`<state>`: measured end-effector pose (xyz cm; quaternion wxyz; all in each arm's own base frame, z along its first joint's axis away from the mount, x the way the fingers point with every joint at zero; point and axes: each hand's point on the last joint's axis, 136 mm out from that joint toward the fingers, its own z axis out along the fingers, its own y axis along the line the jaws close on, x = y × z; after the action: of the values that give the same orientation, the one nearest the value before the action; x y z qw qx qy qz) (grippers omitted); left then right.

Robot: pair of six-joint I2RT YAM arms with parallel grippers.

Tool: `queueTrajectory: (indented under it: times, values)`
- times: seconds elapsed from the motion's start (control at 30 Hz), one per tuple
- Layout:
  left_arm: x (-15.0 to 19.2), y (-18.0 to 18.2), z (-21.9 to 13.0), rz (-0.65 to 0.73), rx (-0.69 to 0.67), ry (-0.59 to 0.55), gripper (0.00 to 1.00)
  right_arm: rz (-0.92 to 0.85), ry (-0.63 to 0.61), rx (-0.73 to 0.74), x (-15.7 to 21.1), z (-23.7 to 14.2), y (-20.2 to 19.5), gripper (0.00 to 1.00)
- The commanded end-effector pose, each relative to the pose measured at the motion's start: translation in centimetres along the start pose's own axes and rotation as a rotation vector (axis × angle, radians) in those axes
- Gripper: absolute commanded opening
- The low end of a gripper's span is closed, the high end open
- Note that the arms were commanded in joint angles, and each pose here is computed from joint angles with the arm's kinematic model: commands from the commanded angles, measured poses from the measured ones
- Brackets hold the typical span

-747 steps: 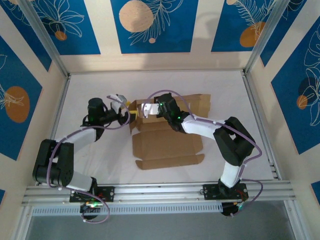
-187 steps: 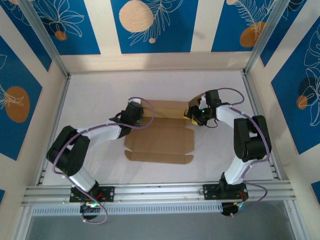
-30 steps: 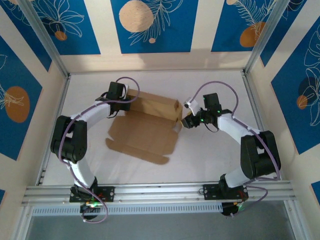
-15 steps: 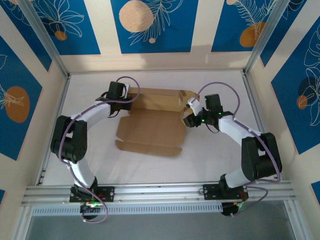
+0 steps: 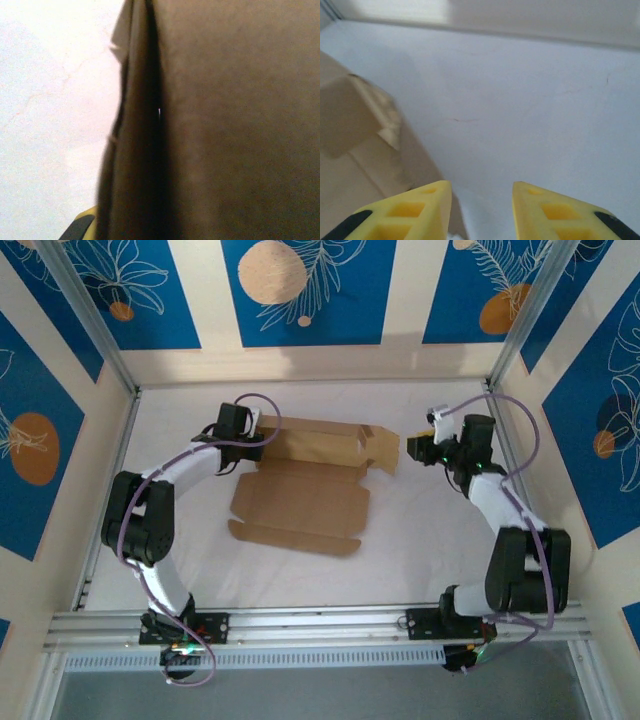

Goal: Fold the paper box

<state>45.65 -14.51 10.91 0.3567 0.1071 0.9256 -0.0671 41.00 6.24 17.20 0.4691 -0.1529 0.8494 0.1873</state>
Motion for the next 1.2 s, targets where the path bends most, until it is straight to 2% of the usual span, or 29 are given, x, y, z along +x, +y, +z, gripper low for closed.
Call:
queueTrajectory:
  times: [0.0, 0.1, 0.17, 0.33, 0.6, 0.87, 1.17]
  values:
    - [-0.3, -0.1, 0.1, 0.014, -0.007, -0.001, 0.00, -0.005, 0.183, 0.083, 3.4, 2.4, -1.6, 0.39]
    - [-0.2, -0.1, 0.1, 0.016, -0.006, -0.002, 0.00, -0.023, 0.295, 0.125, 5.2, 4.4, -2.6, 0.44]
    - [-0.2, -0.1, 0.1, 0.016, -0.004, 0.002, 0.00, -0.065, 0.327, 0.128, 5.9, 5.3, -2.5, 0.45]
    - [-0.4, -0.2, 0.0, 0.016, 0.000, -0.002, 0.00, -0.207, 0.226, -0.084, 4.5, 5.7, 3.8, 0.47]
    - [-0.5, -0.4, 0.1, -0.005, 0.012, 0.001, 0.00, -0.294, 0.215, -0.334, 3.8, 4.0, 11.5, 0.48]
    - [-0.5, -0.9, 0.1, -0.020, 0.038, 0.003, 0.00, -0.358, 0.275, -0.339, 6.0, 4.8, 13.5, 0.50]
    - [-0.2, -0.8, 0.3, -0.023, 0.036, 0.010, 0.00, -0.360, 0.262, -0.375, 6.5, 4.5, 15.0, 0.56]
